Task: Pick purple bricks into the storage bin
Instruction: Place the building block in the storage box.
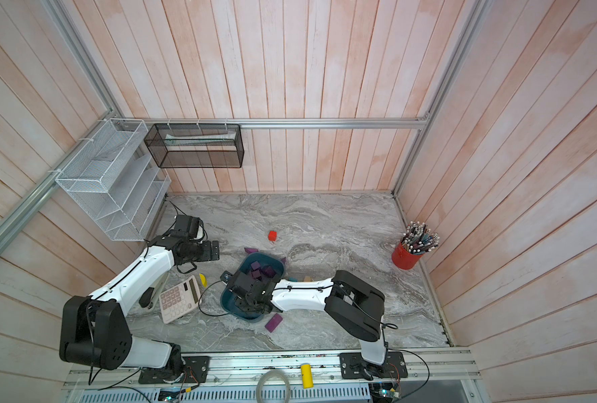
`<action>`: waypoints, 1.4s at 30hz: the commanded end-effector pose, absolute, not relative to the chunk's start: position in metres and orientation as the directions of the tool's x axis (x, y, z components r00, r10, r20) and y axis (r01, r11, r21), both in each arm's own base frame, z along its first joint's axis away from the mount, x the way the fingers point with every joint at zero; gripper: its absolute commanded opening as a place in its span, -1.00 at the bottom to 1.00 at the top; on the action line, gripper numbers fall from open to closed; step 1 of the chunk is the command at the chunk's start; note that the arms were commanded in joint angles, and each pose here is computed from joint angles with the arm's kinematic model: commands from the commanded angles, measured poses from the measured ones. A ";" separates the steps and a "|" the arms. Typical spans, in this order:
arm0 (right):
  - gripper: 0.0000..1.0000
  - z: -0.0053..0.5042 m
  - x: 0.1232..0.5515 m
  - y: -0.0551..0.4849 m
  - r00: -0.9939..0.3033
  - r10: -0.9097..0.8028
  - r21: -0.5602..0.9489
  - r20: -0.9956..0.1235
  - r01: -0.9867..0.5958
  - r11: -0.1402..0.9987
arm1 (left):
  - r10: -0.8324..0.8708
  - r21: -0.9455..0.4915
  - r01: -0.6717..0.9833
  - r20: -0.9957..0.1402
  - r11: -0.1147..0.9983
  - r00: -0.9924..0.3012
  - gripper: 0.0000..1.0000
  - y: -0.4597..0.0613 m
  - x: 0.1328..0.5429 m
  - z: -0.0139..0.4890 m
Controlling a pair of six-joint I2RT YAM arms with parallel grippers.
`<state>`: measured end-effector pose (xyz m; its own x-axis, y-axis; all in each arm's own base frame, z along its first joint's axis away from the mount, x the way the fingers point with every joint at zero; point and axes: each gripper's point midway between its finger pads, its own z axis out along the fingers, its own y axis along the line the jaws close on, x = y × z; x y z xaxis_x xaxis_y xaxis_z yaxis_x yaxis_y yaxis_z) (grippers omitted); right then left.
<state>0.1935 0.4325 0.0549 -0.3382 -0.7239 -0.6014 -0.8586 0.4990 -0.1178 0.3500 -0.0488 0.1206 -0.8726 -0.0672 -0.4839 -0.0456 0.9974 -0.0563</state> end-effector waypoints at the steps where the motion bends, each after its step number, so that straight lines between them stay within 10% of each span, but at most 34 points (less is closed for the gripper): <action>1: -0.40 0.044 0.197 0.431 -0.309 -0.749 -0.169 -0.585 -0.857 0.486 | -0.076 -0.067 -0.050 -0.481 0.997 -0.873 1.00 -0.049 0.354 0.124; 21: 0.05 0.043 0.199 0.430 -0.297 -0.748 -0.186 -0.593 -0.854 0.486 | -0.068 -0.072 -0.038 -0.480 0.997 -0.874 1.00 -0.052 0.354 0.123; 42: 0.46 0.154 0.210 0.398 -0.262 -0.526 -0.150 -0.809 -0.773 0.617 | -0.046 -0.072 -0.013 -0.492 0.997 -0.869 1.00 -0.062 0.354 0.127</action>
